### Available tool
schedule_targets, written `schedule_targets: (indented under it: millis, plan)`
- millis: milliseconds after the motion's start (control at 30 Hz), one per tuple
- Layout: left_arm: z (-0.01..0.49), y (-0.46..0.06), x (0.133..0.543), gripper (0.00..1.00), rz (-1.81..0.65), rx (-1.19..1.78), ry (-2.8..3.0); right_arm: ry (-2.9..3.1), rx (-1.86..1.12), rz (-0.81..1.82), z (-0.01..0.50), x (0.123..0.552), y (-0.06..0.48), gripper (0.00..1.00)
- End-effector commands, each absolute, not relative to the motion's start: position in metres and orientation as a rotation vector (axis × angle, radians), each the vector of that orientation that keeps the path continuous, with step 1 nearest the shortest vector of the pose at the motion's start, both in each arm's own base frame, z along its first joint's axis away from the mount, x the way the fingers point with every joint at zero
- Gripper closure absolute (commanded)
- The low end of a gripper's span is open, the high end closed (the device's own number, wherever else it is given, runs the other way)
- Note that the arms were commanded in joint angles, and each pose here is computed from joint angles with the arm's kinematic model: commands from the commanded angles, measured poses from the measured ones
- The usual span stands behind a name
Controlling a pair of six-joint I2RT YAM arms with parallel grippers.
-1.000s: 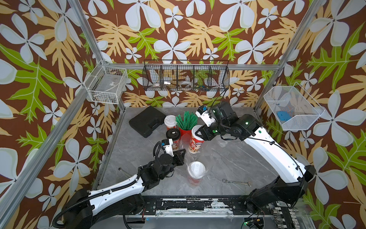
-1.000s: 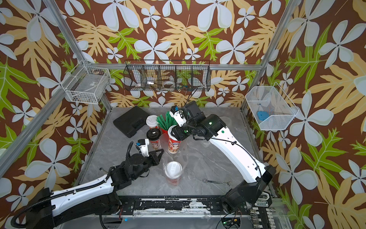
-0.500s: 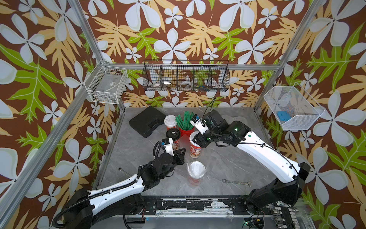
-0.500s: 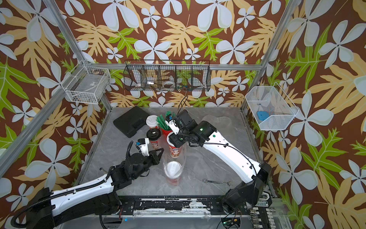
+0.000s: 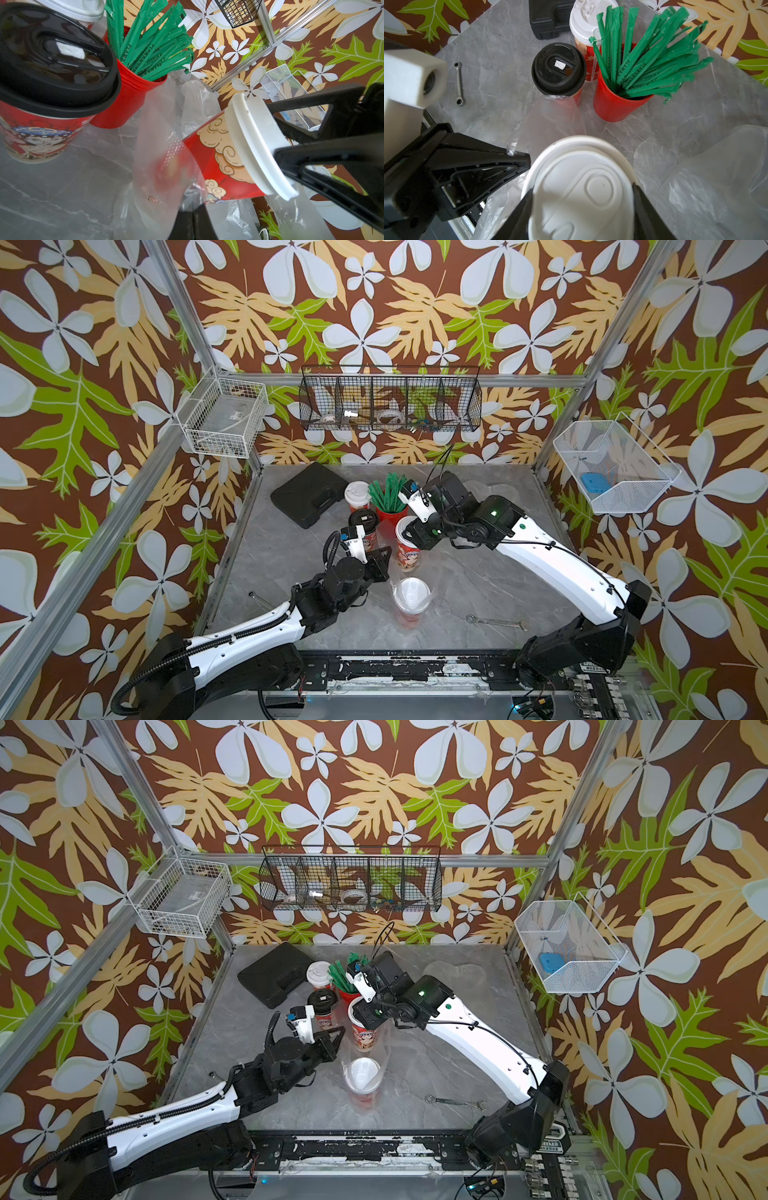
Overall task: Pack milk tea into plastic carrier bags
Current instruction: Place the milk tea cup in the plastic carrier bag.
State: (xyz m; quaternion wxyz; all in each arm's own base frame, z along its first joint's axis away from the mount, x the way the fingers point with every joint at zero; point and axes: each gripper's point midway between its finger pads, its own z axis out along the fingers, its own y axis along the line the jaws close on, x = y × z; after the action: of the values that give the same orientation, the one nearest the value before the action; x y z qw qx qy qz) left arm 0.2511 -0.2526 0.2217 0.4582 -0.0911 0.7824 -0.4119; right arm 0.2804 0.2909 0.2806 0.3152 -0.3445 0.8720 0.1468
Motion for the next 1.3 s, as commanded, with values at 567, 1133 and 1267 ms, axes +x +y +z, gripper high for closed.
schedule_targets:
  millis: [567,1133,1267]
  plan:
    - [0.239,-0.254,0.259,1.0,-0.969,-0.194,1.887,2.315,-0.929,0.404,0.271,0.274,0.293,0.47]
    - [0.247,-0.253,0.259,1.0,-0.969,-0.195,1.869,2.367,-0.921,0.369,0.226,0.272,0.299,0.47]
    - [0.247,-0.253,0.26,1.0,-0.968,-0.194,1.869,2.383,-0.911,0.37,0.215,0.272,0.3,0.46]
